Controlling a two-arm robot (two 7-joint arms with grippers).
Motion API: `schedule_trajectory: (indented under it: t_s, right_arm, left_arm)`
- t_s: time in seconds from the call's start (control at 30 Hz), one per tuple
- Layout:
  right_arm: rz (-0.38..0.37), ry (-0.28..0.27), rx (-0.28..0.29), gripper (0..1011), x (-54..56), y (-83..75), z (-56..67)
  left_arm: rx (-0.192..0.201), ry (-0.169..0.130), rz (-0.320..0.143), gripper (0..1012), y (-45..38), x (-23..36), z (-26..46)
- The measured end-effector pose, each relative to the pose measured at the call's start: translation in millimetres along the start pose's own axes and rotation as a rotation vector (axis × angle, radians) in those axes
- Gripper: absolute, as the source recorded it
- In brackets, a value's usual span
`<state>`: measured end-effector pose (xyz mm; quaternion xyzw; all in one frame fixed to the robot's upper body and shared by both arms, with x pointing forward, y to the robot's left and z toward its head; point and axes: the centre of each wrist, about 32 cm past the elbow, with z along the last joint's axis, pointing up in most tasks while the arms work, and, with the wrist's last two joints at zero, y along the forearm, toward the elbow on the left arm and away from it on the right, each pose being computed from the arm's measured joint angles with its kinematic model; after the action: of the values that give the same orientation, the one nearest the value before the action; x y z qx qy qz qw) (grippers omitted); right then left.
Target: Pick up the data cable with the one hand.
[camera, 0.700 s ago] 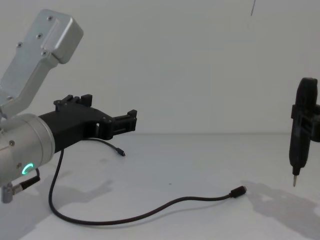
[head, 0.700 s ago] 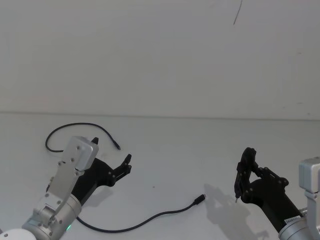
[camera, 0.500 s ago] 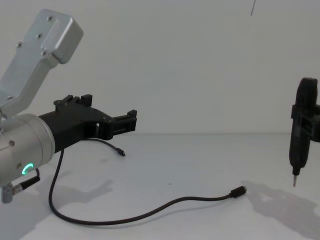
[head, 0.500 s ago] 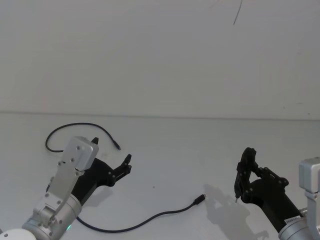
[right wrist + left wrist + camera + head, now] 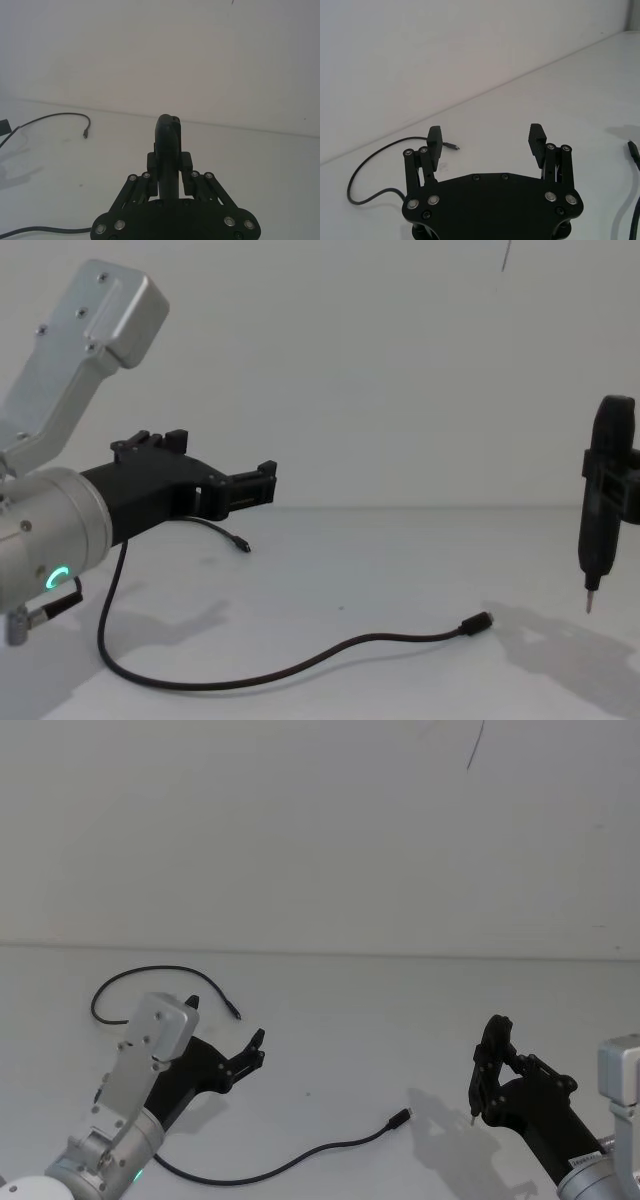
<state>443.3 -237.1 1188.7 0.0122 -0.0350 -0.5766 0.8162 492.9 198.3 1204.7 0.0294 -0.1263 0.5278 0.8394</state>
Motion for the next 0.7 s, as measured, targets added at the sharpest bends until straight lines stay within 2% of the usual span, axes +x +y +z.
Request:
schedule_trajectory:
  t_s: [0.37,0.4,0.5,0.57,0.6,0.7]
  right_arm:
    - [0.0,0.0,0.0,269,0.0,0.0,0.0]
    - [0.0,0.0,0.0,269,0.0,0.0,0.0]
    - [0.0,0.0,0.0,269,0.0,0.0,0.0]
    - [0.0,0.0,0.0,269,0.0,0.0,0.0]
    - [0.0,0.0,0.0,269,0.0,0.0,0.0]
    - [0.0,0.0,0.0,269,0.0,0.0,0.0]
  left_arm:
    - [0.007,0.011,-0.092,1001,-7.8,2.4,-0.5]
    - [0.01,0.014,-0.114,1001,-9.6,3.0,-0.7]
    - [0.015,0.017,-0.143,1001,-11.9,3.8,-0.8]
    - [0.026,0.023,-0.188,1001,-15.5,5.3,-1.4]
    - [0.026,0.023,-0.188,1001,-15.5,5.3,-1.4]
    - [0.039,0.029,-0.235,1001,-19.2,7.0,-2.2]
